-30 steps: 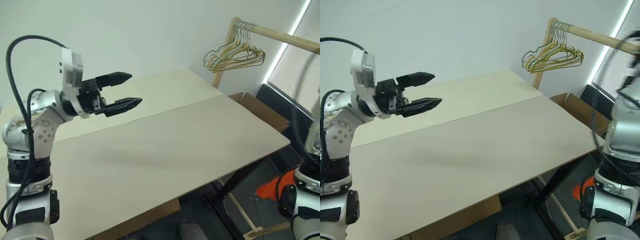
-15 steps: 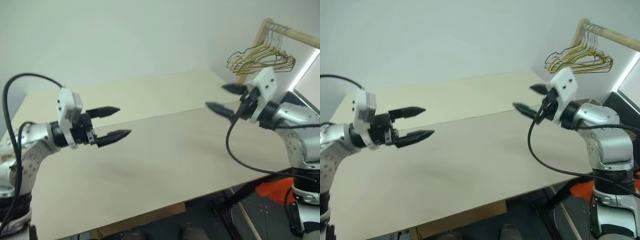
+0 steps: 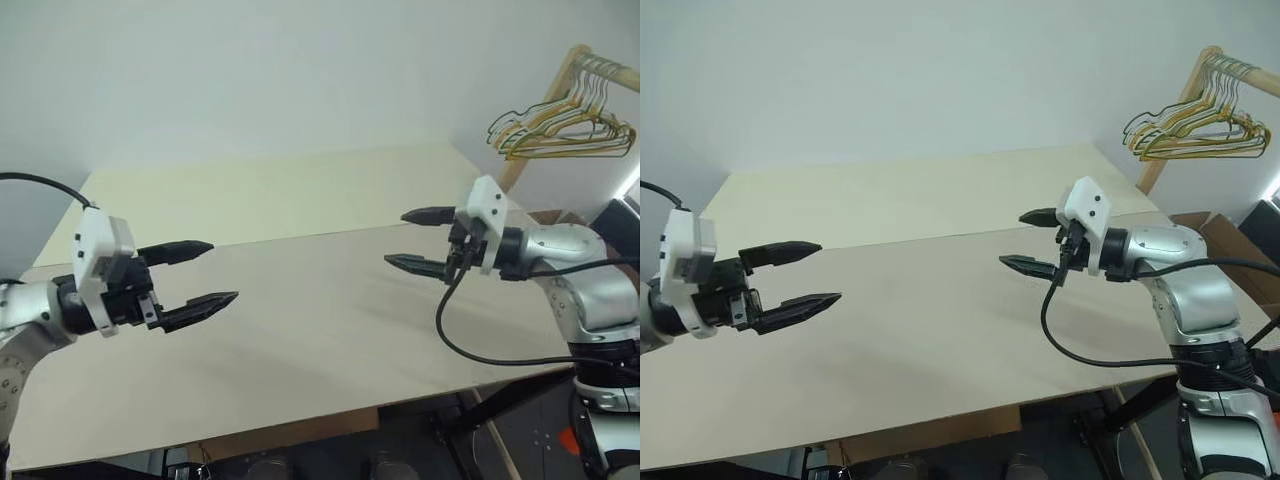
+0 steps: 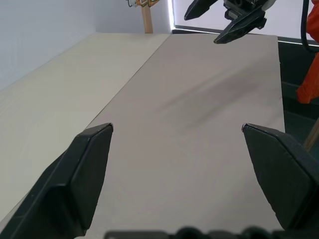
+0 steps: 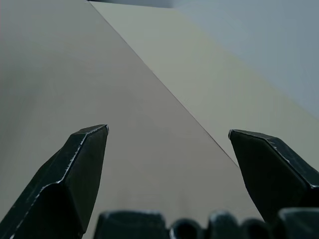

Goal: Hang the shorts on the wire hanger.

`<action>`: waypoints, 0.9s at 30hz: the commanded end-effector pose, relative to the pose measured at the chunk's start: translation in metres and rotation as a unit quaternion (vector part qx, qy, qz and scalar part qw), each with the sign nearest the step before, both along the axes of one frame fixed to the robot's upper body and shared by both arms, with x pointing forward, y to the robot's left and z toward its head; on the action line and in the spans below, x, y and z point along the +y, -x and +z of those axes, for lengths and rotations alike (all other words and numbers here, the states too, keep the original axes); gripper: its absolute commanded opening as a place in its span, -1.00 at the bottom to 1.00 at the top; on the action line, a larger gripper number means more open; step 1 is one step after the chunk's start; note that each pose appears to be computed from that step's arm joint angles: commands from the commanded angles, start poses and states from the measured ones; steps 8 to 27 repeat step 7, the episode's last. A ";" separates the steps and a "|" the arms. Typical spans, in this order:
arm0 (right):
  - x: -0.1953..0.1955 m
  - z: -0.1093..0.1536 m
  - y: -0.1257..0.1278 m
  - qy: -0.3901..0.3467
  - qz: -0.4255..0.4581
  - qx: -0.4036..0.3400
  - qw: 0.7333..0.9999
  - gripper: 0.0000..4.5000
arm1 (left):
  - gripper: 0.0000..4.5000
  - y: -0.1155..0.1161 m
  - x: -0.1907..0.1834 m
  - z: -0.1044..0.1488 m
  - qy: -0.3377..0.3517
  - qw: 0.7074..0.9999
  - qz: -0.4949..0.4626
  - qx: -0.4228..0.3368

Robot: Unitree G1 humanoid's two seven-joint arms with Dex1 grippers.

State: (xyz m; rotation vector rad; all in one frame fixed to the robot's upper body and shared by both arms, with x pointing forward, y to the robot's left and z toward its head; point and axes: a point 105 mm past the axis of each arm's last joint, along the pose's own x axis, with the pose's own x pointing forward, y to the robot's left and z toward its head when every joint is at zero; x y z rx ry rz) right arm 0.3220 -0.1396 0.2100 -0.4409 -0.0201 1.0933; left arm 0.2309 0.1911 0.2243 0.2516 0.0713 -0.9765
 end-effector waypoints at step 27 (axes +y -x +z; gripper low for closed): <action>0.011 0.013 -0.003 0.002 0.038 -0.034 0.999 0.99 | 1.00 0.009 0.002 0.002 -0.019 0.999 0.036 -0.016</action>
